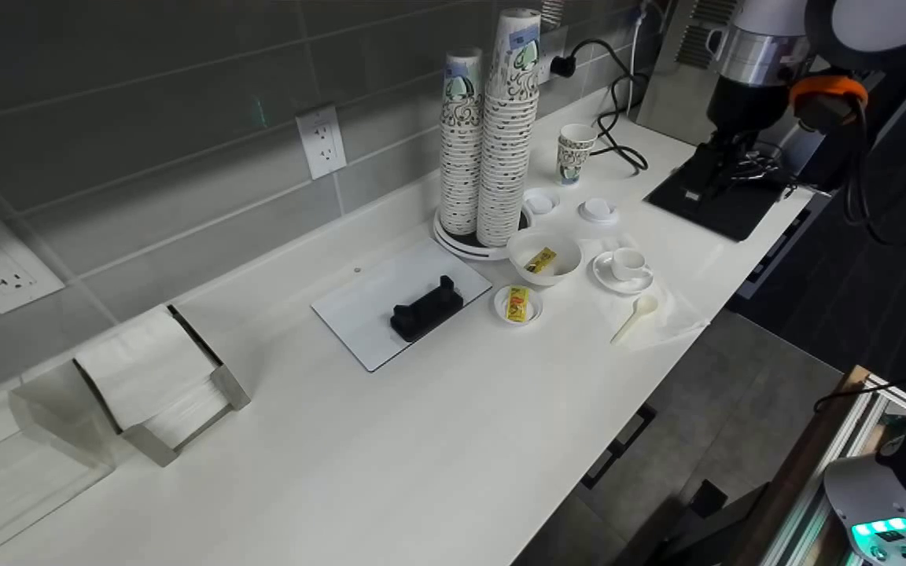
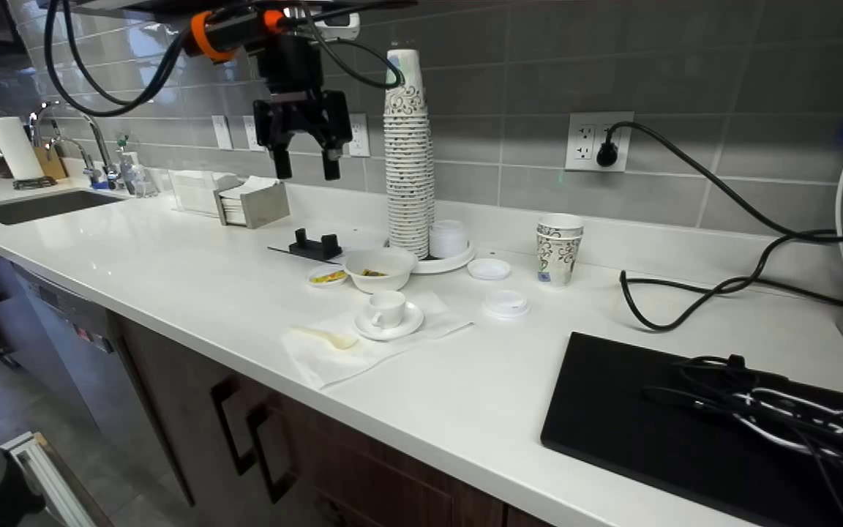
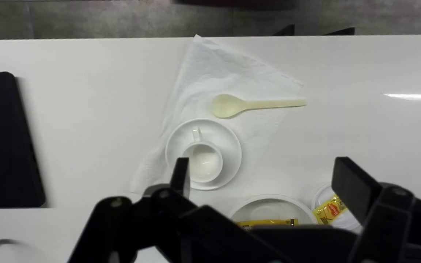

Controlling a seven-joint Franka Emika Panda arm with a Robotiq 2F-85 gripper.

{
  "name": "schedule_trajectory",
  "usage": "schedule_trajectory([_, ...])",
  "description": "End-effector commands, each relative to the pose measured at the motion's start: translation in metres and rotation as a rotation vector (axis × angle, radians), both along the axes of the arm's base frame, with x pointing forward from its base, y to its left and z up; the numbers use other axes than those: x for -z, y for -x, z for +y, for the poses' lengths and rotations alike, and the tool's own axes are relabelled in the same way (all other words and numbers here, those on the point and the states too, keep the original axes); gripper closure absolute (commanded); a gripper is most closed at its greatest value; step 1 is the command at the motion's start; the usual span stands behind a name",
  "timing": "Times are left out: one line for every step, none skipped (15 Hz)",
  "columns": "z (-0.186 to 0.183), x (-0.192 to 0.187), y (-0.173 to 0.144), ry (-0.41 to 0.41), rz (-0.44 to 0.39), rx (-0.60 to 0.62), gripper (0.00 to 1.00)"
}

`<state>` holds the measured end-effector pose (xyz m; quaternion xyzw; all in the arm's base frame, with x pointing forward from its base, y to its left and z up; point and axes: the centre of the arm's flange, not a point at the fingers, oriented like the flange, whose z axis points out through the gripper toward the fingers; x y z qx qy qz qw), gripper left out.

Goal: Remove the spoon from the serviette and put it in the tea cup

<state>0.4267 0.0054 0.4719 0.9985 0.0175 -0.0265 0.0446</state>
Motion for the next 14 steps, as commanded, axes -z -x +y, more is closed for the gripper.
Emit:
schedule_trajectory([0.0,0.0,0.0,0.0,0.0,0.0,0.0])
schedule_trajectory([0.0,0.0,0.0,0.0,0.0,0.0,0.0])
schedule_trajectory([0.002,0.01,-0.008,-0.035,-0.011,0.013,0.0])
schedule_trajectory([0.002,0.016,-0.012,-0.048,-0.016,0.061,0.0])
schedule_trajectory([0.003,0.021,-0.016,-0.083,-0.038,0.125,0.0])
schedule_trajectory([0.002,0.027,-0.019,-0.107,-0.048,0.181,0.0])
schedule_trajectory([0.001,0.031,-0.021,-0.125,-0.065,0.227,0.0])
schedule_trajectory([-0.004,0.037,-0.02,-0.147,-0.067,0.276,0.0])
schedule_trajectory([-0.006,0.044,-0.019,-0.175,-0.067,0.32,0.0])
schedule_trajectory([-0.008,0.054,-0.018,-0.195,-0.066,0.369,0.0])
schedule_trajectory([-0.01,0.065,-0.016,-0.206,-0.067,0.419,0.0])
schedule_trajectory([-0.011,0.074,-0.014,-0.218,-0.071,0.471,0.0])
schedule_trajectory([-0.01,0.083,-0.01,-0.218,-0.071,0.524,0.0])
schedule_trajectory([-0.009,0.091,-0.006,-0.221,-0.074,0.576,0.0])
